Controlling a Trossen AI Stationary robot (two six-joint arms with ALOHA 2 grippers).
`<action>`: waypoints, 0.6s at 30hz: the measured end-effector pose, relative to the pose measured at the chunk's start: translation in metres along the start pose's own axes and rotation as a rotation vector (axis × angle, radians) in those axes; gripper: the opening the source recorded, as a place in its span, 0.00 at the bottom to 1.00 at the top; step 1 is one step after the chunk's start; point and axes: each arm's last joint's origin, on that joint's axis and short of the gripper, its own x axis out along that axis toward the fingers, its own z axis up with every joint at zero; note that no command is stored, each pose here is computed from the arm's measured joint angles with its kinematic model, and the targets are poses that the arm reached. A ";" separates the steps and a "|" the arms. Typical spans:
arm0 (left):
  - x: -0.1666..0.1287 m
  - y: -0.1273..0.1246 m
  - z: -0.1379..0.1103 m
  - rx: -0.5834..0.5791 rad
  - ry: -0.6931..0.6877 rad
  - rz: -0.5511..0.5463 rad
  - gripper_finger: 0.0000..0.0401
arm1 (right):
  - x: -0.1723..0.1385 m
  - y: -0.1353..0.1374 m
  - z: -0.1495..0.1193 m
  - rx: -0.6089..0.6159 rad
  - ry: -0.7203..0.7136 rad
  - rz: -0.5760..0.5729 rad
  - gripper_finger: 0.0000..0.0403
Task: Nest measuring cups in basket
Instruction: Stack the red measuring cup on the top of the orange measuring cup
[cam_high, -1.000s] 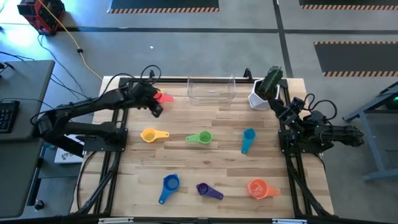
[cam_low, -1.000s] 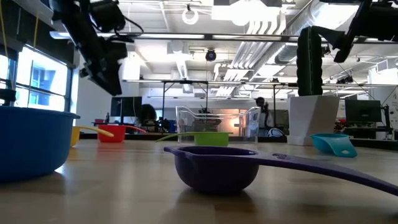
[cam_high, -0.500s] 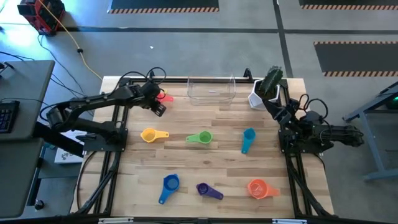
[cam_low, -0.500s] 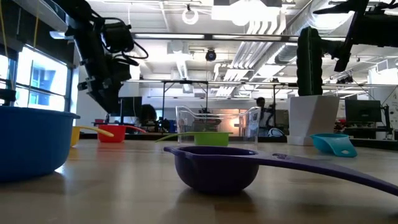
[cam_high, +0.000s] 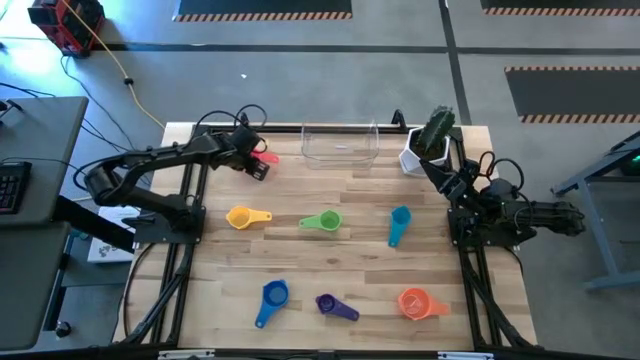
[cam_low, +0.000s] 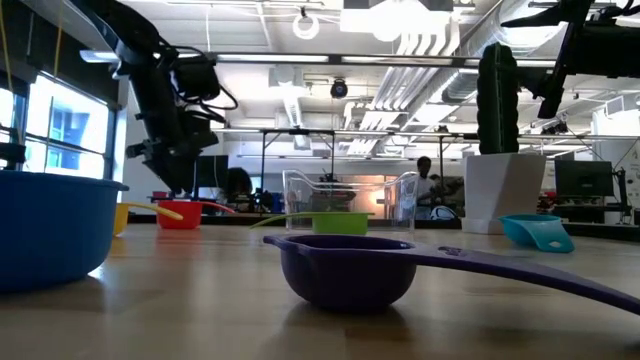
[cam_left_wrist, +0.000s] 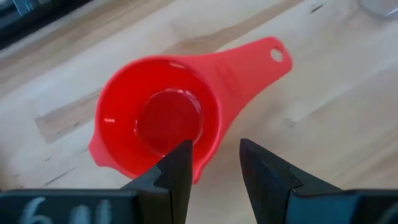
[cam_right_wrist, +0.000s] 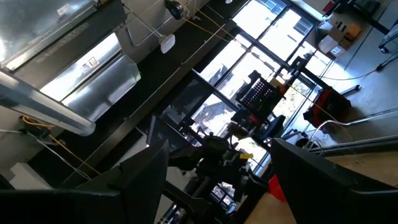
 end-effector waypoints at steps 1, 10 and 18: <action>0.002 0.000 0.000 0.001 0.009 0.003 0.30 | 0.000 0.000 0.000 0.000 0.000 0.000 0.68; 0.018 -0.002 -0.002 0.023 0.060 0.049 0.30 | 0.000 0.000 0.000 0.000 0.000 -0.001 0.68; 0.024 -0.002 0.000 0.048 0.053 0.076 0.23 | 0.000 0.000 0.000 0.000 0.000 -0.001 0.68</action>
